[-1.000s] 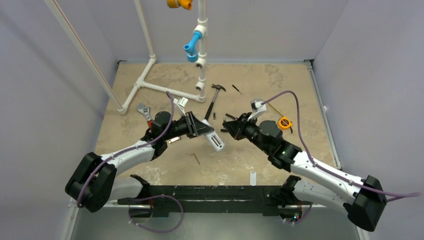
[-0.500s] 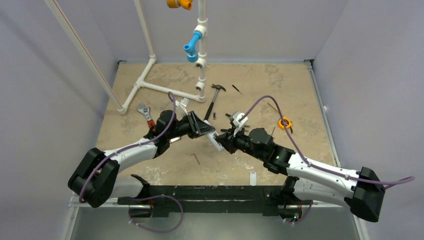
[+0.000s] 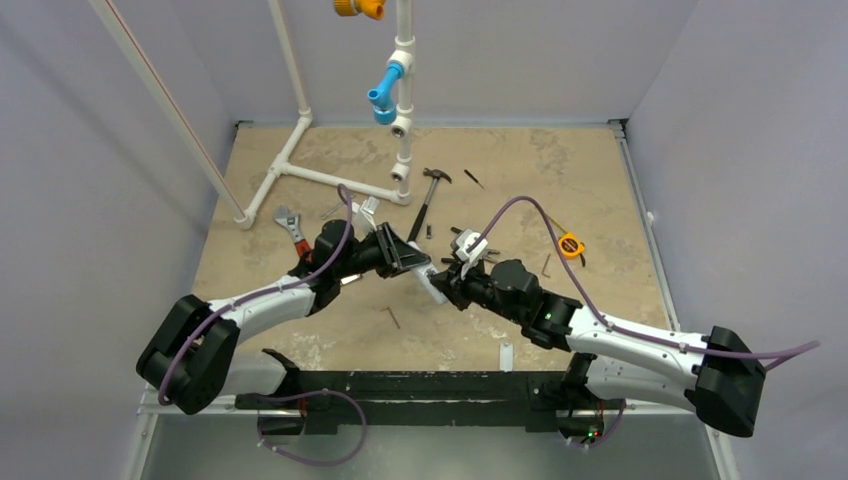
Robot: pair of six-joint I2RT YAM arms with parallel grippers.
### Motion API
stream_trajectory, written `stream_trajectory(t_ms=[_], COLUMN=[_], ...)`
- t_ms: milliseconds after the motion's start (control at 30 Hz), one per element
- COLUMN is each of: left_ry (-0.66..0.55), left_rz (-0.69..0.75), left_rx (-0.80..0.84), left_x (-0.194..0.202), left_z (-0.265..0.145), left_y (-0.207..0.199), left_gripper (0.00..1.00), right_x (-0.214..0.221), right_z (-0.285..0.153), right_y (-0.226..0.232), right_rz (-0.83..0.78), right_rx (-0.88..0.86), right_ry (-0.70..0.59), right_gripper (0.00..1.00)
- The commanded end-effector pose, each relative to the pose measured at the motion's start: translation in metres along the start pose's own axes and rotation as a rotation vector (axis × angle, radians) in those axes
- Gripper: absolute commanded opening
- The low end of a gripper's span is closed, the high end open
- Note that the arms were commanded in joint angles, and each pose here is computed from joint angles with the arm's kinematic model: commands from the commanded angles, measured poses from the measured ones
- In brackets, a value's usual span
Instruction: Load the batteries into the remote control
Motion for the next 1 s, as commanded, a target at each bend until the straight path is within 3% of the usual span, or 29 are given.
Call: stream_trajectory(t_ms=[0, 967], left_ry=[-0.031, 0.013], left_rz=[0.028, 0.027], left_rx=[0.086, 0.151], left_x=[-0.015, -0.012], left_z=[0.004, 0.008], left_y=[-0.021, -0.023], left_gripper=[0.00, 0.00], right_x=[-0.005, 0.007], right_z=[0.000, -0.009], right_y=[-0.002, -0.013], right_rz=[-0.020, -0.079], right_rx=[0.034, 0.078], right_ry=[-0.066, -0.062], right_gripper=[0.00, 0.02])
Point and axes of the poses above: each gripper's point midway between its finger pads, its own z axis out along the fingers, its own y axis along the line the jaws close on, x = y × z, the point moved 10 cm from there along -z, back along the fingers, and after that the axes turned 15 degrees about z, right-handed, at the moved point
